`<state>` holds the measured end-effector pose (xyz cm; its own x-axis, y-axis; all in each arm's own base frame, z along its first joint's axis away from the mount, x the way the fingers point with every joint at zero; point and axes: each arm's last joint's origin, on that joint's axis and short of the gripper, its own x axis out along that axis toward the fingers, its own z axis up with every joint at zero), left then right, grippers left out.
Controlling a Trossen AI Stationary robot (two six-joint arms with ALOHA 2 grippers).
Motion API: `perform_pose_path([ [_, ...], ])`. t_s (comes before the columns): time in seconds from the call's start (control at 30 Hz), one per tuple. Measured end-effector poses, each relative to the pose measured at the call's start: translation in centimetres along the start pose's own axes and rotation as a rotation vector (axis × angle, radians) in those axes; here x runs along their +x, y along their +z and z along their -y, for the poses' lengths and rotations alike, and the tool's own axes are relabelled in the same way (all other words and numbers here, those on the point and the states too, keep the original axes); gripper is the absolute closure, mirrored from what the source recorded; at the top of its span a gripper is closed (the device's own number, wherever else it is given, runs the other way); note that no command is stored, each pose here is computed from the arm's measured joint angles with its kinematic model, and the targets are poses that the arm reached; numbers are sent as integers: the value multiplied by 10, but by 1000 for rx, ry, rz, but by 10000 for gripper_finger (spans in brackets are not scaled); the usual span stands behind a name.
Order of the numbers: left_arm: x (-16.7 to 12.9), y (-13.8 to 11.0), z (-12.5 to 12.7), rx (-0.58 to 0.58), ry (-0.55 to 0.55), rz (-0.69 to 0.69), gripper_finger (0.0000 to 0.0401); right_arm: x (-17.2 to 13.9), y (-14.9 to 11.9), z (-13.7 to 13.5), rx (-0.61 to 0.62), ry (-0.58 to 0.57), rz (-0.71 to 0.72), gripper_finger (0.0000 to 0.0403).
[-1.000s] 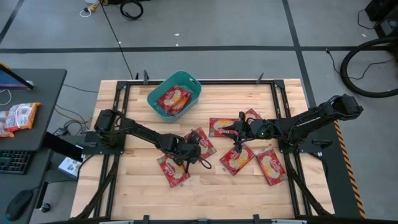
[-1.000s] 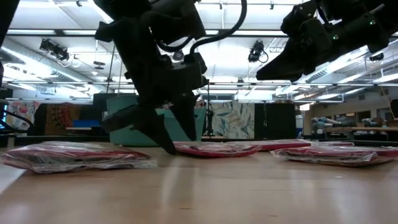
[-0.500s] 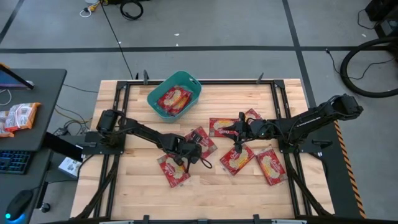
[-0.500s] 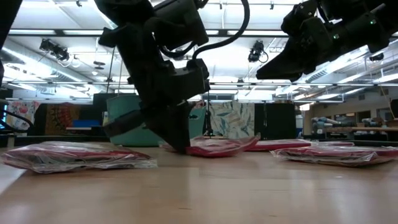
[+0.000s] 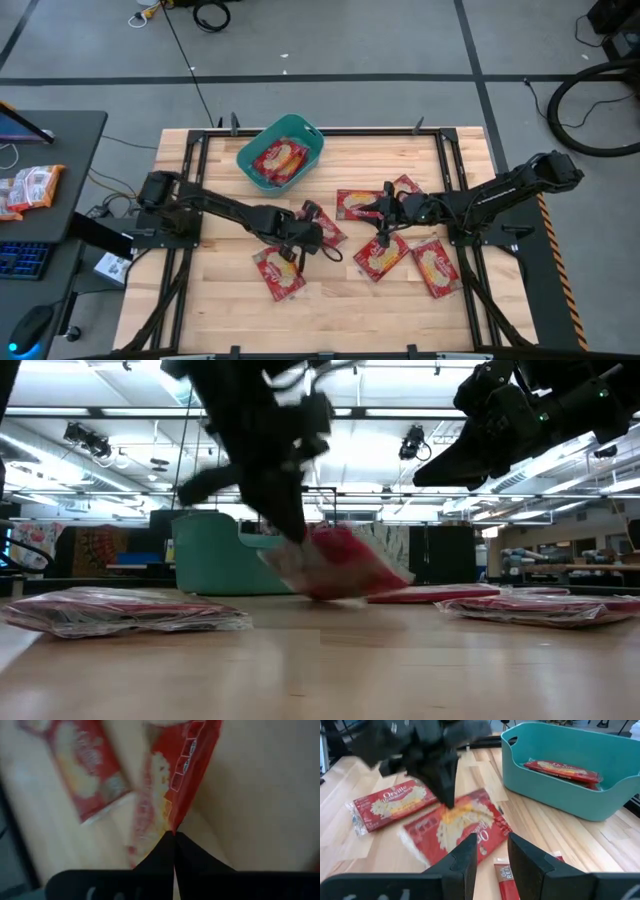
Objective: Sort popcorn bags into baskets
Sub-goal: Put the red popcorn bag into the green bin
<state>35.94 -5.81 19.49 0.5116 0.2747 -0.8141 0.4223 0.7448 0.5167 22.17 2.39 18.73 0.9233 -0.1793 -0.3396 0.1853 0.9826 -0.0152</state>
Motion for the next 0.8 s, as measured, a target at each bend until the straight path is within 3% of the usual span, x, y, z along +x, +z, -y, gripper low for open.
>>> perform_pose_path([
  [0.3, -42, -6, -48, -144, 116, -15, 400, -1, 2, 1, -41, -58, 17, 289],
  [0.53, -68, -16, -99, -273, 228, -66, 400, -2, 2, 2, -45, -83, 16, 289],
  [0.8, -79, -69, -153, -548, 258, -288, 401, -2, 1, -1, -50, -66, 14, 289],
])
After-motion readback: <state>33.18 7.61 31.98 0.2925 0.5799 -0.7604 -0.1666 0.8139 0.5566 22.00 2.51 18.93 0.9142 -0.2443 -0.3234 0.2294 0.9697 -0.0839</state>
